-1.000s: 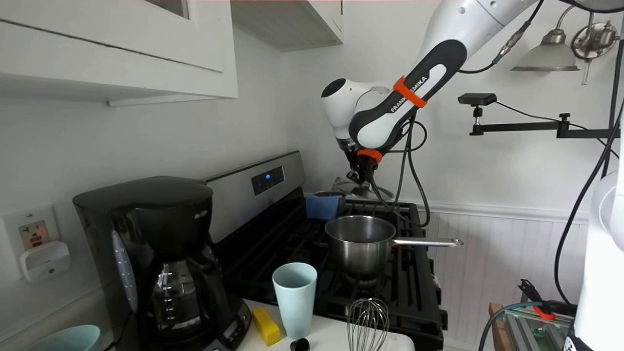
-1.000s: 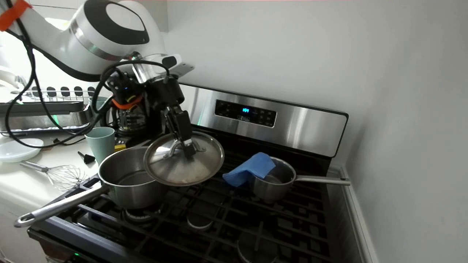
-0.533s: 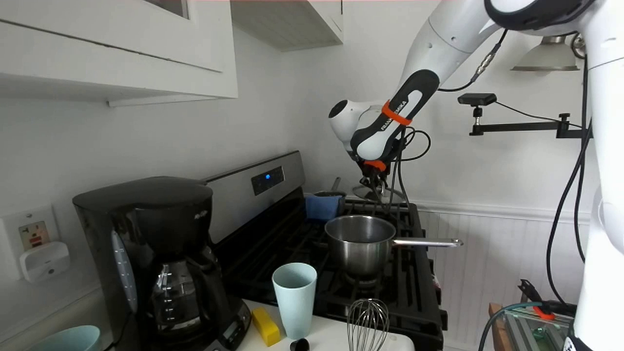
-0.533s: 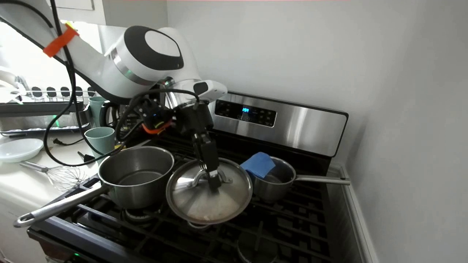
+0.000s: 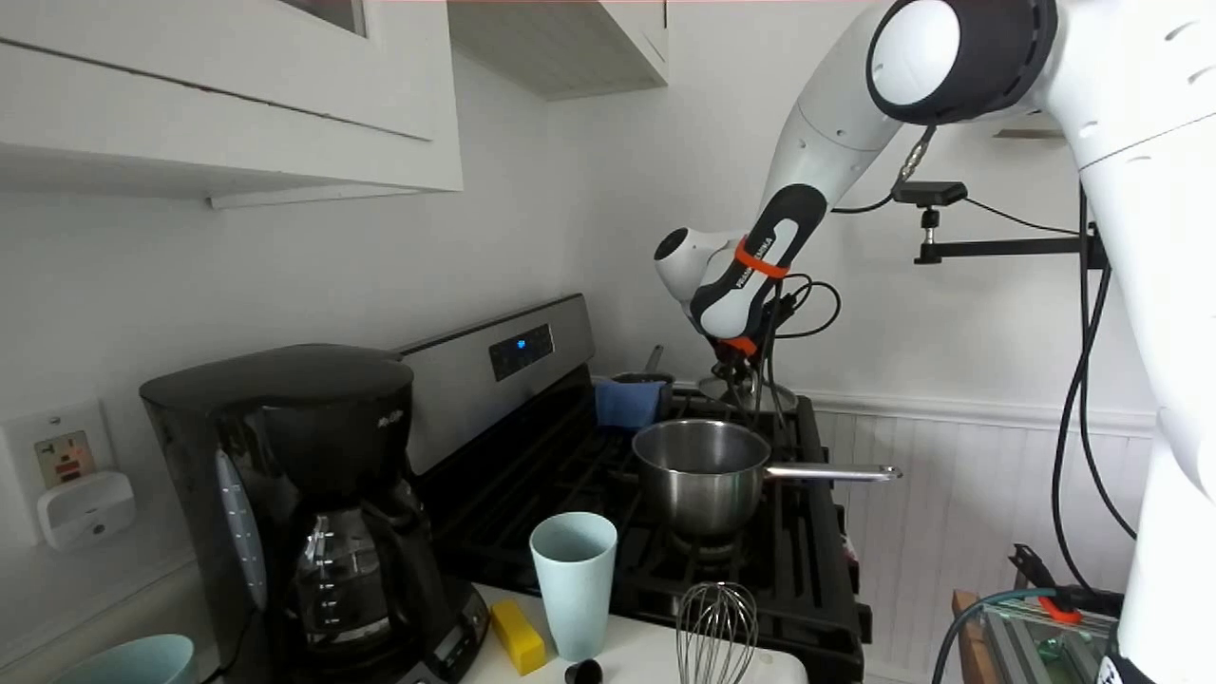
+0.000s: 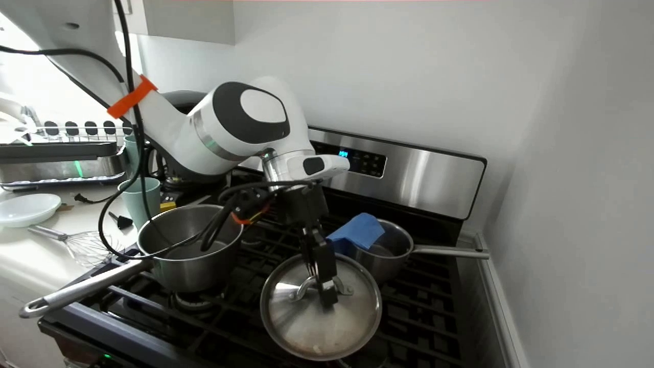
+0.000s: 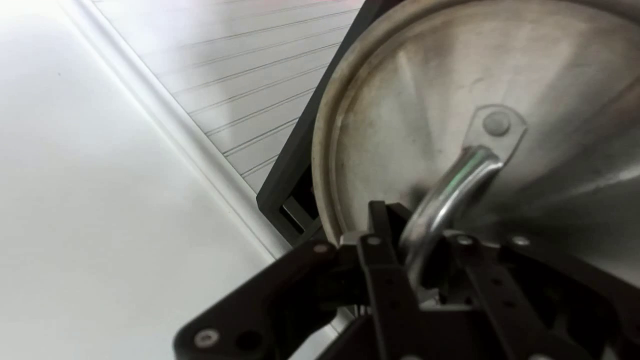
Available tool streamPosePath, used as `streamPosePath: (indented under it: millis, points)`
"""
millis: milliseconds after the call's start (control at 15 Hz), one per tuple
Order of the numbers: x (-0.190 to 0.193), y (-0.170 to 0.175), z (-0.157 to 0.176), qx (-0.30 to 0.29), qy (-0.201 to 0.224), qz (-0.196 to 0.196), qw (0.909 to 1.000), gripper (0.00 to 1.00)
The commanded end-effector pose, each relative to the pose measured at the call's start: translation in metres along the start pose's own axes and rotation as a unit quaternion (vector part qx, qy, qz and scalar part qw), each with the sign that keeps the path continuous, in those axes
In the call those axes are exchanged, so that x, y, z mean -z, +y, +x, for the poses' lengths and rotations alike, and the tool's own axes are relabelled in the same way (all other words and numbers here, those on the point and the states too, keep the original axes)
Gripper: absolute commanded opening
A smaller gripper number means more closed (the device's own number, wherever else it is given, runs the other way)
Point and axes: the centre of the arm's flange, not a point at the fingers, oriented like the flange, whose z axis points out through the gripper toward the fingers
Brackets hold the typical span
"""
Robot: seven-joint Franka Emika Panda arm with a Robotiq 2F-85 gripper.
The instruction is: Remove the lid from the pot, then move the left pot backwards and pour the contents from the blue cup into the left pot
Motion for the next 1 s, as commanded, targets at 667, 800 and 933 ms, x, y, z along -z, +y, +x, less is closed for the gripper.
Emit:
streamPosePath:
  millis: [667, 800, 933]
  points:
    - [-0.047, -0.015, 0.032, 0.033, 0.007, 0.049, 0.9982, 0.02]
    - [-0.053, -0.019, 0.034, 0.031, 0.013, 0.055, 0.9979, 0.02]
    - [-0.057, -0.024, 0.035, 0.028, 0.015, 0.058, 0.9978, 0.02]
